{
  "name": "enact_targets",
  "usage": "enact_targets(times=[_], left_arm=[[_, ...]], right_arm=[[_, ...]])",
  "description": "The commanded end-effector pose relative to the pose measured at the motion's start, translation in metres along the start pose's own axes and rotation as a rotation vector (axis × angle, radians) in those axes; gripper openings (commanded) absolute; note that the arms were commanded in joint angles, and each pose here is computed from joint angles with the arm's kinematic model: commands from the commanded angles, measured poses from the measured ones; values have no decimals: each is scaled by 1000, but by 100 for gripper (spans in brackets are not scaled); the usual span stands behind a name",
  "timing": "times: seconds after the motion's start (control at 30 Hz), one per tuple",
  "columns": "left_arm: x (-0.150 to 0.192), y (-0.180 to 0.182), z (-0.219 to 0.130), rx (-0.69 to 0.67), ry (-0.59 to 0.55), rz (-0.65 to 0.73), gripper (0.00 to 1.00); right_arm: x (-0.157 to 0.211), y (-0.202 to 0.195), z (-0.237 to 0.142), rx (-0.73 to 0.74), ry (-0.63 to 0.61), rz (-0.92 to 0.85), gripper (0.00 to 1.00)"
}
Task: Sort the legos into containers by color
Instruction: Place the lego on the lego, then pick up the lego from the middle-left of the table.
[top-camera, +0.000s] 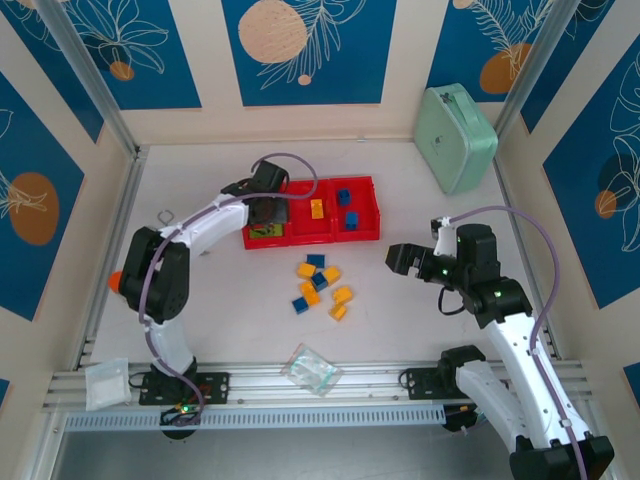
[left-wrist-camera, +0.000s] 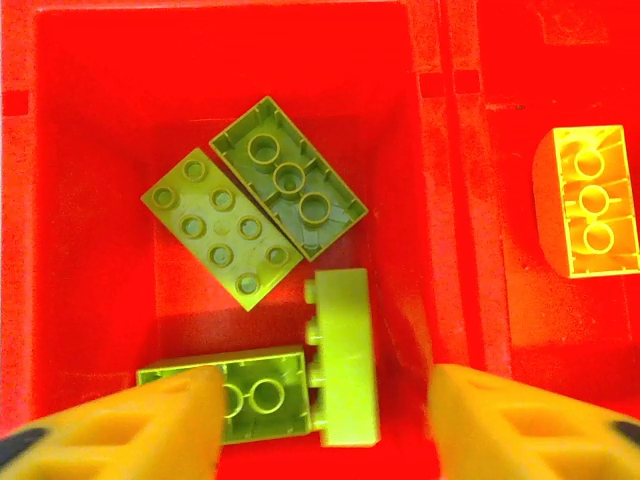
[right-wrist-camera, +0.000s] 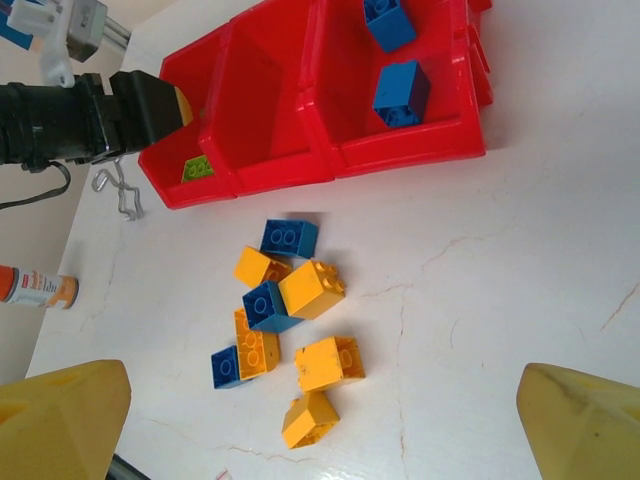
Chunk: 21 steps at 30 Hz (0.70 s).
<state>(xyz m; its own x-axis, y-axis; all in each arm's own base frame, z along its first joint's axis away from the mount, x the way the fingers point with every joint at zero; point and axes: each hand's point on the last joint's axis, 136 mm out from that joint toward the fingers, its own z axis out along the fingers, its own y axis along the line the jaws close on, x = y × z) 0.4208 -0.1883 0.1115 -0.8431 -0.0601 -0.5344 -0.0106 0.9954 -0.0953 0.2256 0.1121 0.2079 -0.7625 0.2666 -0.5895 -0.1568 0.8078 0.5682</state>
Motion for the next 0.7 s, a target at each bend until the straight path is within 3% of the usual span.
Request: enact_targets(times=[0.0,0.23,0.5,0.67], left_arm=[[-9,4,-31,41,-65,-36,67],[32,2,-78,206,-108,-81,83],[117,-24,-98,274,-5,-59,86],[140,-63,-95,253,47,-9,83]], right_arm=[[5,-4,-2,25,19,20,99],[10,-2,-5,19,51,34,99],[26,14,-2,-99,133,42,99],[34,12,7,-106,191,63,100]])
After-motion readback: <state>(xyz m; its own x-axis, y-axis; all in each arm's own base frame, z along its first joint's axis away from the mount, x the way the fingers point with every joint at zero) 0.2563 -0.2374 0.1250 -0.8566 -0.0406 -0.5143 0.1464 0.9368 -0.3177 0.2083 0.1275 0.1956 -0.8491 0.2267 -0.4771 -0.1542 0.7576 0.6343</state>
